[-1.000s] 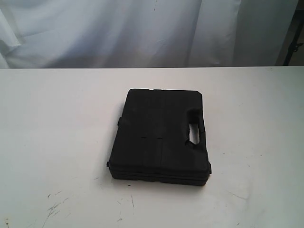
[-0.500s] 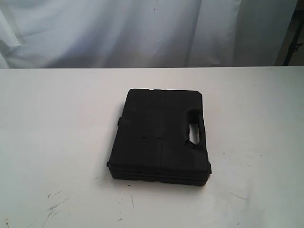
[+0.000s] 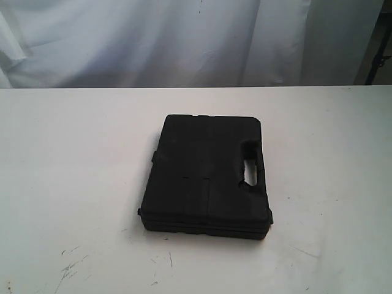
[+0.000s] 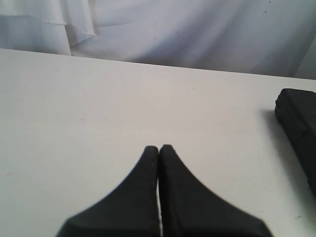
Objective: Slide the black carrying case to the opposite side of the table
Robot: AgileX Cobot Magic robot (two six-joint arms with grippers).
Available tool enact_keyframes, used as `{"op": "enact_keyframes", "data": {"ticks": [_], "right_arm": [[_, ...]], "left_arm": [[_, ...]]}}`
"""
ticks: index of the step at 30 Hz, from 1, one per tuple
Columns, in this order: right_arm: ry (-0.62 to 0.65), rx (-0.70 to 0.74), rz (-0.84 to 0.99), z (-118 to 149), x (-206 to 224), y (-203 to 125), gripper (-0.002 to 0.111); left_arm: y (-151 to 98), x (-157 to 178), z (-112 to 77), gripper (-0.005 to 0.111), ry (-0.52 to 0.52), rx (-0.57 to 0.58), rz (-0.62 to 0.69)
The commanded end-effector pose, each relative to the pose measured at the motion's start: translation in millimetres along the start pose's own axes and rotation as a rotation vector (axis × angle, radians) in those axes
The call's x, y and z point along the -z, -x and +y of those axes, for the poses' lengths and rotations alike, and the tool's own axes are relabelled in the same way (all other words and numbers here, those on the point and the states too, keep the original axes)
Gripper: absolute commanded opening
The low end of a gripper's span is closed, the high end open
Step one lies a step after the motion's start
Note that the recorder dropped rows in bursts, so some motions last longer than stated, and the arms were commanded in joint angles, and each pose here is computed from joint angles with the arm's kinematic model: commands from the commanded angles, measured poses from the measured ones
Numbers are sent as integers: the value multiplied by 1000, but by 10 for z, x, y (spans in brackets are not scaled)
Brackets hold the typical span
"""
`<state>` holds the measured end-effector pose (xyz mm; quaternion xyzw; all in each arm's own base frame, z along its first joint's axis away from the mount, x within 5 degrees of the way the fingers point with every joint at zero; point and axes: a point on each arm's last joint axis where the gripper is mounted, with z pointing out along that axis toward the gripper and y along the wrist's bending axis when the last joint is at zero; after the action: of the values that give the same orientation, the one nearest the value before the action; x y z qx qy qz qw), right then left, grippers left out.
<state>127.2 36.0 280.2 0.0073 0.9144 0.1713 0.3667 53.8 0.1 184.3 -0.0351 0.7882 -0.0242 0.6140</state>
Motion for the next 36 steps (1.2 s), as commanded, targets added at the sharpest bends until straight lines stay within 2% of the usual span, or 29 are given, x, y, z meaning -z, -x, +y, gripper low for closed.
{"op": "enact_keyframes", "data": {"ticks": [1,9,16,27,34,35,36], "right_arm": [[44,9,-7,63,-53,148,0],[71,9,138,223,-265,602,0],[72,50,288,484,-743,890,0],[45,118,472,838,-1561,890,0],[-71,124,528,940,-2000,839,0],[-78,125,531,961,-2042,831,2],[-86,135,533,981,-2139,840,9]], "left_arm": [[-1,-2,2,0,2,0,-13],[-1,-2,2,0,2,0,-13],[-1,-2,2,0,2,0,-13],[-1,-2,2,0,2,0,-13],[-1,-2,2,0,2,0,-13],[-1,-2,2,0,2,0,-13],[-1,-2,2,0,2,0,-13]]}}
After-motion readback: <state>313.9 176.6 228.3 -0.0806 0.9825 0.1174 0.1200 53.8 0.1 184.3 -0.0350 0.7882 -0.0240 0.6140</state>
